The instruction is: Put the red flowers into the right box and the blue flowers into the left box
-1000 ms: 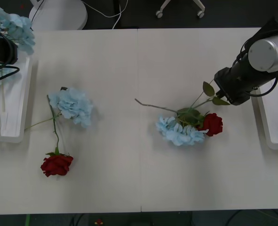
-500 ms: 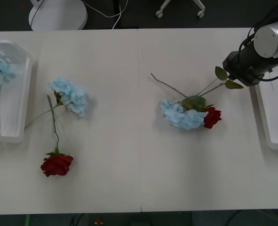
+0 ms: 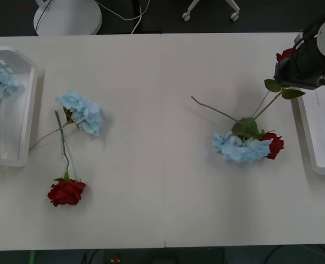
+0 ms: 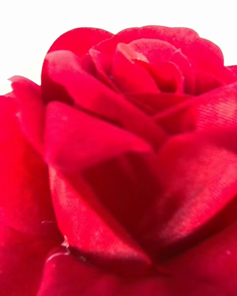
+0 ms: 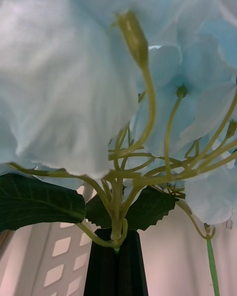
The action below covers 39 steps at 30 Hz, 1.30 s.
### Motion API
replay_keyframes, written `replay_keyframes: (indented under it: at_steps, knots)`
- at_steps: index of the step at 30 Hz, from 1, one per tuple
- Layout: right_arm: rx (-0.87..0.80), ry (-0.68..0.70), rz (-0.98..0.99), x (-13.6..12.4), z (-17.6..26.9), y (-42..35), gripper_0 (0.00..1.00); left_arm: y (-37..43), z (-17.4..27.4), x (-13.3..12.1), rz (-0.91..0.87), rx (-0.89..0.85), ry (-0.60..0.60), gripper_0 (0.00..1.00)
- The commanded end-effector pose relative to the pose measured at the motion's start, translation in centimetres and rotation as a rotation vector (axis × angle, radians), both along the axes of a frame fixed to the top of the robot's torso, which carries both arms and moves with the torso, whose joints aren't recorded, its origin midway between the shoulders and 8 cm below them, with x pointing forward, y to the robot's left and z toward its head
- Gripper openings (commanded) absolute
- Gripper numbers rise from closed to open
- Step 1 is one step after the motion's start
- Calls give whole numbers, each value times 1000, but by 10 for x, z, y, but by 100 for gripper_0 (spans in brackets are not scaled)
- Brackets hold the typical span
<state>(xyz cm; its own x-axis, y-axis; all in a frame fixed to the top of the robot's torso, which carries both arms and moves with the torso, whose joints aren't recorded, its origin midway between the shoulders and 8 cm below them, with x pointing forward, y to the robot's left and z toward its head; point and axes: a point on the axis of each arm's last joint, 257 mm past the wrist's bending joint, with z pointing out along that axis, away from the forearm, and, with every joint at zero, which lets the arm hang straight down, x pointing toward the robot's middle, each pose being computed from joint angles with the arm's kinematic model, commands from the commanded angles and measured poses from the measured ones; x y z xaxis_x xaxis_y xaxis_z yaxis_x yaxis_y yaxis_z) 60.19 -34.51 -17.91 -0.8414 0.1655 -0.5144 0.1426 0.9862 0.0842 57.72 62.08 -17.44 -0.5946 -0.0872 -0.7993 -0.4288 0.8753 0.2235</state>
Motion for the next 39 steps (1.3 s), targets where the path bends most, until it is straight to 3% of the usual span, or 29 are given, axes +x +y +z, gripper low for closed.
replay_keyframes:
  at_steps: [1,4,8,11,16,23,29,35,39]
  knots:
    - [-3,-132,26,22,86,-18,4,18,26,3,3,54,-29,0]
    - [58,-136,35,20,96,-8,4,15,25,5,-1,44,-31,4]
    - [128,-87,18,10,81,-2,4,11,23,6,-4,26,-37,39]
    - [138,-7,8,-3,47,1,4,6,21,5,-7,0,-27,53]
    - [163,72,-44,-12,-5,11,4,-14,37,-4,-27,-43,31,61]
    - [244,49,-180,2,-50,27,4,-60,82,-37,-78,-99,144,66]
    - [247,-59,-109,25,2,45,4,-122,90,-66,-243,-129,231,76]
    - [190,13,-71,-6,67,32,4,-174,49,-82,-505,24,364,80]
    - [253,24,-37,-22,108,39,4,-194,18,-85,-656,95,429,80]
